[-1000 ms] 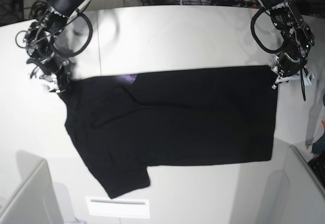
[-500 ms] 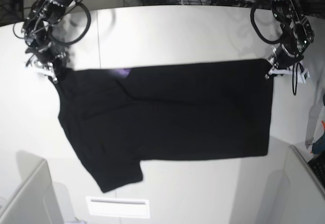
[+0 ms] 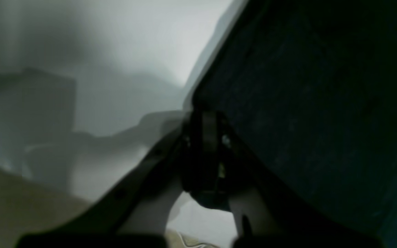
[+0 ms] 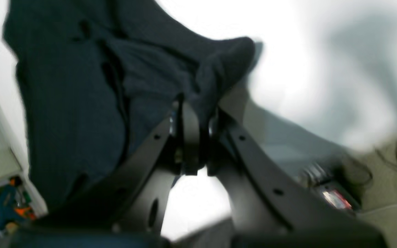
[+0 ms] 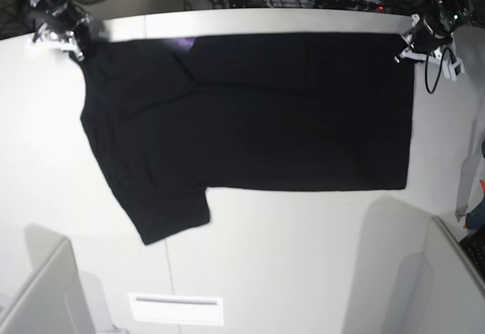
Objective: Fold the T-shirt properly
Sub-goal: 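Pull the held shoulders further toward the arms and release, then move both grippers down to the shirt's hem corners and grasp, then fold the hem up over the shoulders with both grippers and release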
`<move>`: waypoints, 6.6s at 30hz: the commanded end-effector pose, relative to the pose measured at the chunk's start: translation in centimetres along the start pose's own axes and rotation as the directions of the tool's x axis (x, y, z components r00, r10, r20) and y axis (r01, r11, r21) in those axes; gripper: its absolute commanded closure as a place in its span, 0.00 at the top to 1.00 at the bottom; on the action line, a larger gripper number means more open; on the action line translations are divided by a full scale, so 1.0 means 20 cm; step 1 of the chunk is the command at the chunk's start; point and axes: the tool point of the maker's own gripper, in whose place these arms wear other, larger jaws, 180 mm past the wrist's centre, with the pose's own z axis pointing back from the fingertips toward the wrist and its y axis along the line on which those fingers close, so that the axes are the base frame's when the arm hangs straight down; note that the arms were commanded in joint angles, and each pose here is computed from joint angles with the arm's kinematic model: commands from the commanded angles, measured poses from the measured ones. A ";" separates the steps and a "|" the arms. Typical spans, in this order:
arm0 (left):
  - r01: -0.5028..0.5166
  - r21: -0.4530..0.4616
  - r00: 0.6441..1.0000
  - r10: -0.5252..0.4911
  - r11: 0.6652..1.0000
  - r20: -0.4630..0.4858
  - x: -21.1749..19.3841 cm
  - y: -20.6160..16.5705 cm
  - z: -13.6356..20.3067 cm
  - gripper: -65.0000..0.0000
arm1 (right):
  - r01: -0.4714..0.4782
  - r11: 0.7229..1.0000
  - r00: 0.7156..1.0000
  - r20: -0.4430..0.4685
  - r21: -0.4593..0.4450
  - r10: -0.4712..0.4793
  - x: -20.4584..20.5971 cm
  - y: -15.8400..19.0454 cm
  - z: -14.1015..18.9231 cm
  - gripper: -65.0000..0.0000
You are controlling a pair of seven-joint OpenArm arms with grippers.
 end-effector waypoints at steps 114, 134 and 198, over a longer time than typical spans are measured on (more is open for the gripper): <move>0.176 0.044 0.982 -0.179 0.983 0.066 0.89 -0.60 -0.66 0.00 | -0.676 0.733 0.735 -0.001 0.082 0.678 0.46 1.16 -0.95 0.00; 0.394 -0.008 0.894 -0.381 0.919 0.236 0.95 -0.66 -0.24 0.00 | -0.812 0.581 0.574 0.260 0.059 0.776 0.49 1.30 -0.52 0.00; 0.736 0.077 0.677 -0.734 0.672 -0.062 0.28 -0.04 0.19 0.48 | -0.547 0.821 0.836 0.061 0.162 0.545 -0.02 0.45 0.17 0.35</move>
